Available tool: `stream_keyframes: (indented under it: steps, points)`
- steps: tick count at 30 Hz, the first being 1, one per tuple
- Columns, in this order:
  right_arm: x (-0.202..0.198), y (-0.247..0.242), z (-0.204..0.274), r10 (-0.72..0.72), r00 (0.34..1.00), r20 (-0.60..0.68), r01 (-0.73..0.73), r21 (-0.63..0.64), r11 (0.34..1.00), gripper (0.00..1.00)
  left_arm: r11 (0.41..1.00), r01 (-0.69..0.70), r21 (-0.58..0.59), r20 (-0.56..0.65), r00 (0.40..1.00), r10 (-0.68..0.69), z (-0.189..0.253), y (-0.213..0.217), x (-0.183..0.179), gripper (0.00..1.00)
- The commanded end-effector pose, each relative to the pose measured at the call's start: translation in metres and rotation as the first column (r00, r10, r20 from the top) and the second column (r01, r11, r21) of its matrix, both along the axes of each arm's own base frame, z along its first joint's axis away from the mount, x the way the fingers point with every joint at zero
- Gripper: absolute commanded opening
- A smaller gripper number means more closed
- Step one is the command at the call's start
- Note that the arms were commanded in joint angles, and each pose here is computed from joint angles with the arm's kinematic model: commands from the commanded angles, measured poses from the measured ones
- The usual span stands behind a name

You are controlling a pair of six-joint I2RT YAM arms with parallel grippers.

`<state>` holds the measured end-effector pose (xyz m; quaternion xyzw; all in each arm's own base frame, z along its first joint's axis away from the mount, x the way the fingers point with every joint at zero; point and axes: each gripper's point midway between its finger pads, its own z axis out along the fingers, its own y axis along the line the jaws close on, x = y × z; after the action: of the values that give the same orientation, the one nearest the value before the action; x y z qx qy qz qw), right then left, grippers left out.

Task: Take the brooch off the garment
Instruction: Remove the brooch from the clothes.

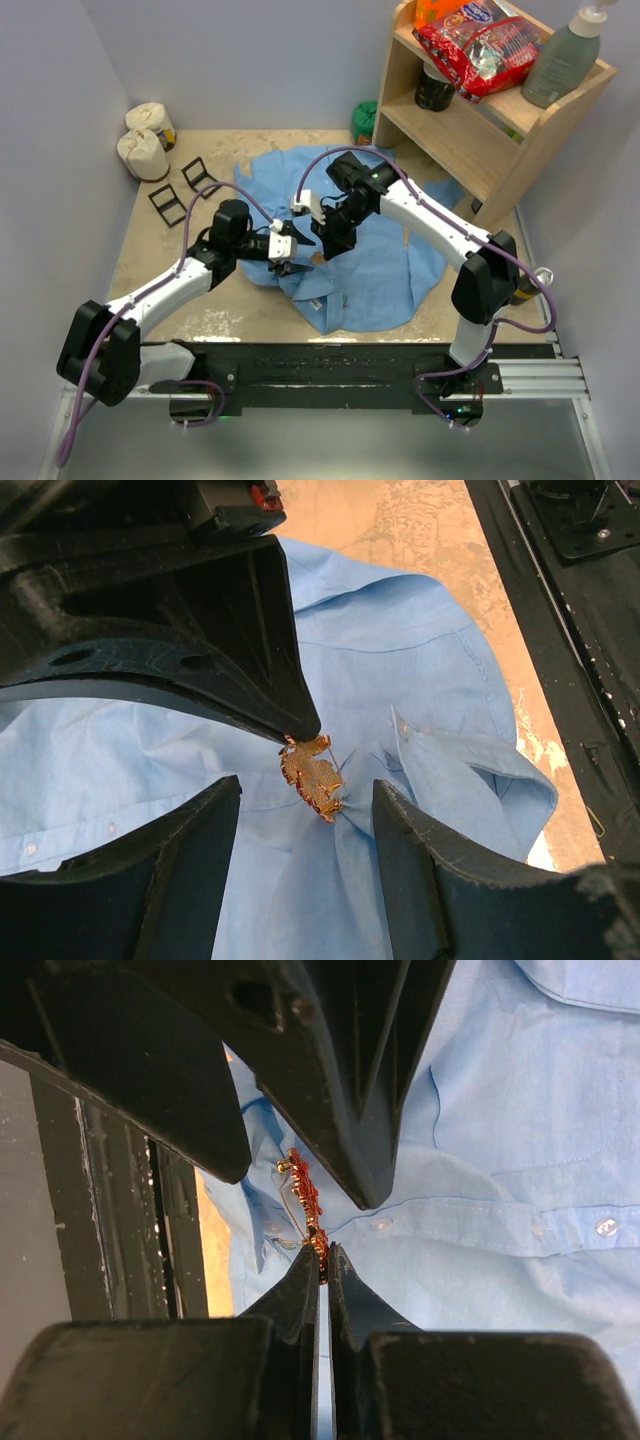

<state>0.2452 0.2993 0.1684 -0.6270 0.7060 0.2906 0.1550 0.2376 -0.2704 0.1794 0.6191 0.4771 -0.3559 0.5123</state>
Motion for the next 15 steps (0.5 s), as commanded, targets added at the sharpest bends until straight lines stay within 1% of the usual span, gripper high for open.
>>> stream_keyframes:
  steps: [1, 10, 13, 15]
  points:
    - [-0.0029, 0.0073, 0.0013, 0.004, 0.999, -0.048, -0.002, 0.029, 1.000, 0.00, 1.000, -0.005, -0.022, 0.026, 1.000, 0.006, 0.0157, -0.0057, 0.0105, 0.61]
    - [-0.0018, 0.0096, 0.0070, 0.004, 0.999, -0.043, -0.002, 0.042, 0.999, 0.00, 1.000, 0.022, -0.001, 0.005, 1.000, -0.022, 0.0239, -0.0100, 0.0133, 0.60]
    - [-0.0018, 0.0094, 0.0093, 0.002, 0.999, -0.036, -0.001, 0.046, 0.999, 0.00, 1.000, 0.027, 0.013, -0.005, 1.000, -0.027, 0.0215, -0.0108, 0.0135, 0.60]
    - [-0.0018, 0.0087, 0.0099, 0.001, 1.000, -0.029, 0.000, 0.048, 0.999, 0.00, 0.999, 0.031, 0.032, -0.031, 0.999, -0.030, 0.0146, -0.0095, 0.0106, 0.59]
